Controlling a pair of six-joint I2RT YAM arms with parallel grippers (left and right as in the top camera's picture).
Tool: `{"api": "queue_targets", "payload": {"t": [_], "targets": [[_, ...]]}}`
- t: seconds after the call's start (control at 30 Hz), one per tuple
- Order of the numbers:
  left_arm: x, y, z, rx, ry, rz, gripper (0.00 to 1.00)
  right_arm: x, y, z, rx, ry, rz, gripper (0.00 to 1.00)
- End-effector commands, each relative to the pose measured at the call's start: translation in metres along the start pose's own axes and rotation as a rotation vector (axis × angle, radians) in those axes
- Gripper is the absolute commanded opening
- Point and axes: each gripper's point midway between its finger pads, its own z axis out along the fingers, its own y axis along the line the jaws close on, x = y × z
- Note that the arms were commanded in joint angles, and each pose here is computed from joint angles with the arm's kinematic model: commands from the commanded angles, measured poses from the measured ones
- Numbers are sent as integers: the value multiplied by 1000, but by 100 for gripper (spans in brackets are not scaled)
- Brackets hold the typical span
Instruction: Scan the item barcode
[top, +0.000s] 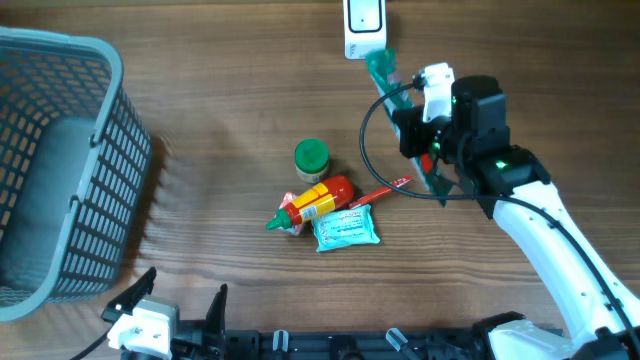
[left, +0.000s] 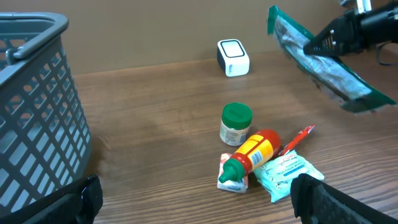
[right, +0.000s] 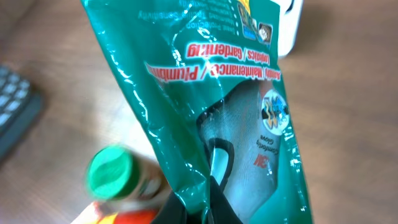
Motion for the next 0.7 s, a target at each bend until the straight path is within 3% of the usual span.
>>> {"api": "queue_targets", "payload": {"t": [0.0, 0.17, 0.37, 0.43, 0.53, 0.67], "targets": [[1, -1, -1, 3, -6, -3, 100, -8, -37, 23, 187, -31, -110, 5], [1, -1, -1, 3, -6, -3, 100, 0, -89, 67, 419, -28, -154, 5], [1, -1, -1, 3, -6, -3, 100, -73, -115, 175, 496, -3, -332, 4], [1, -1, -1, 3, -6, -3, 100, -75, -107, 205, 503, 19, -384, 4], [1, -1, -1, 3, -6, -3, 100, -82, -92, 214, 604, 1, -558, 4], [1, -1, -1, 3, -6, -3, 100, -85, -107, 203, 745, 14, -591, 4]]}}
